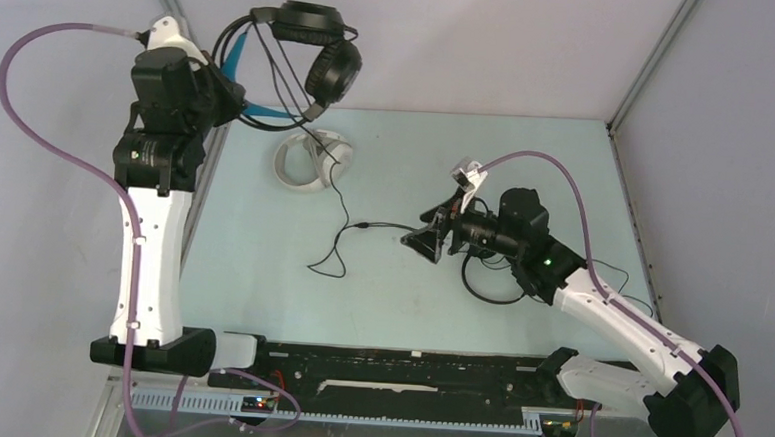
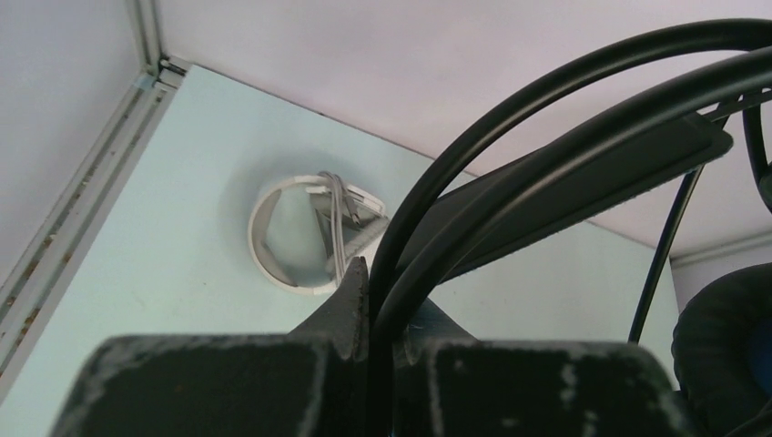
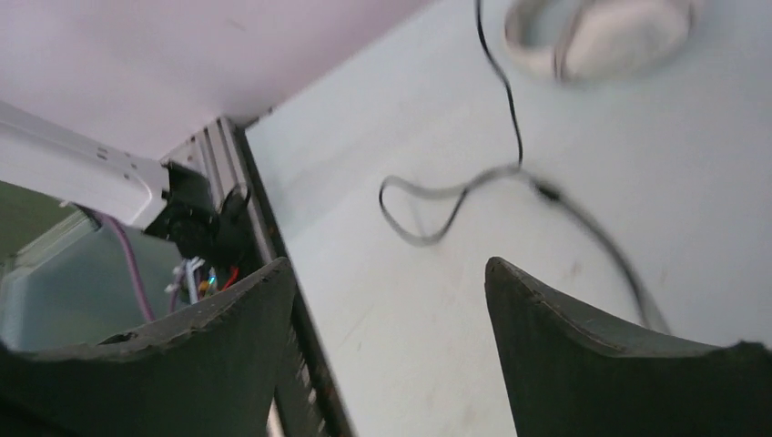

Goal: Wrap the headphones
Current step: Wrap the headphones cable around the headphones.

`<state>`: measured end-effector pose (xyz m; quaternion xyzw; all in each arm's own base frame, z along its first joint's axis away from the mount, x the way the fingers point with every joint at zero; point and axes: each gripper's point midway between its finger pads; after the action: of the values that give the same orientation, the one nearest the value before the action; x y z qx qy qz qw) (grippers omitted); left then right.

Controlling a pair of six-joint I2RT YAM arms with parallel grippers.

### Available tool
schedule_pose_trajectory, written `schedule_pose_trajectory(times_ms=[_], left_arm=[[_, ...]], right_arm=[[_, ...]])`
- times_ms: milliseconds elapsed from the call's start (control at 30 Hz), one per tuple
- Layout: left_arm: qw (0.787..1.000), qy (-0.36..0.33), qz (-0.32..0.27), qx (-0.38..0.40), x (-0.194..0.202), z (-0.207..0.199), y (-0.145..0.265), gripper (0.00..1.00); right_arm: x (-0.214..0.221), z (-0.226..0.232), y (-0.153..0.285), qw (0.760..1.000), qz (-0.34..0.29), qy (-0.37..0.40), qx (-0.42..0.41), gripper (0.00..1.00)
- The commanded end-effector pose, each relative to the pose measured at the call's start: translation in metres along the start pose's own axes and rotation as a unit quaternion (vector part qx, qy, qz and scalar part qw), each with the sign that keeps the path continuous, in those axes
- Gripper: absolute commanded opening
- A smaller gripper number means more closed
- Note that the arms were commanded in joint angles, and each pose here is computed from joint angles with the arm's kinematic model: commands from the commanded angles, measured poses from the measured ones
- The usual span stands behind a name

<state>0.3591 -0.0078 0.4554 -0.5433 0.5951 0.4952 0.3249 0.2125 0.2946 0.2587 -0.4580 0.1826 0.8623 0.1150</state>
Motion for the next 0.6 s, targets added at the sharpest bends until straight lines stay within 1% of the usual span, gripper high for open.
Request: schedule_pose_trajectory(times_ms=[0, 100, 200, 267, 367, 400, 567], left_arm=[[0.998, 0.003, -0.056, 0.036, -0.034, -0.026, 0.017, 0.0], [0.998, -0.004, -0.045, 0.054, -0.027, -0.037, 0.02, 0.0], [0.997, -0.01, -0.038, 0.073, -0.022, -0.047, 0.026, 0.0], [0.996, -0.011, -0.035, 0.085, -0.02, -0.053, 0.029, 0.0], [0.994, -0.011, -0.028, 0.107, -0.016, -0.064, 0.033, 0.0], [0.993, -0.011, -0.026, 0.116, -0.014, -0.068, 0.033, 0.0], [0.989, -0.008, -0.02, 0.146, -0.009, -0.081, 0.04, 0.0]], right_arm=[[-0.103, 0.057, -0.01, 0.959, -0.201, 0.184, -0.07, 0.82], [-0.126, 0.063, -0.024, 0.939, -0.247, 0.224, -0.083, 0.86], [-0.146, 0.066, -0.038, 0.926, -0.265, 0.248, -0.105, 0.87], [-0.152, 0.071, -0.047, 0.912, -0.275, 0.276, -0.126, 0.87], [-0.158, 0.075, -0.064, 0.901, -0.266, 0.304, -0.155, 0.87], [-0.158, 0.075, -0.072, 0.901, -0.257, 0.308, -0.163, 0.86], [-0.149, 0.071, -0.099, 0.891, -0.241, 0.335, -0.191, 0.84]])
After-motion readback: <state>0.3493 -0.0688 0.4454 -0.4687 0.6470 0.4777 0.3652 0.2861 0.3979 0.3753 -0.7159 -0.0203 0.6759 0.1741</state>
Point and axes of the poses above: each gripper's point midway between its finger pads, its own y axis back along the fingers, its own z axis along the line the jaws close on, x = y × z, and after that the axes turned 6 degrees about -y, right-handed
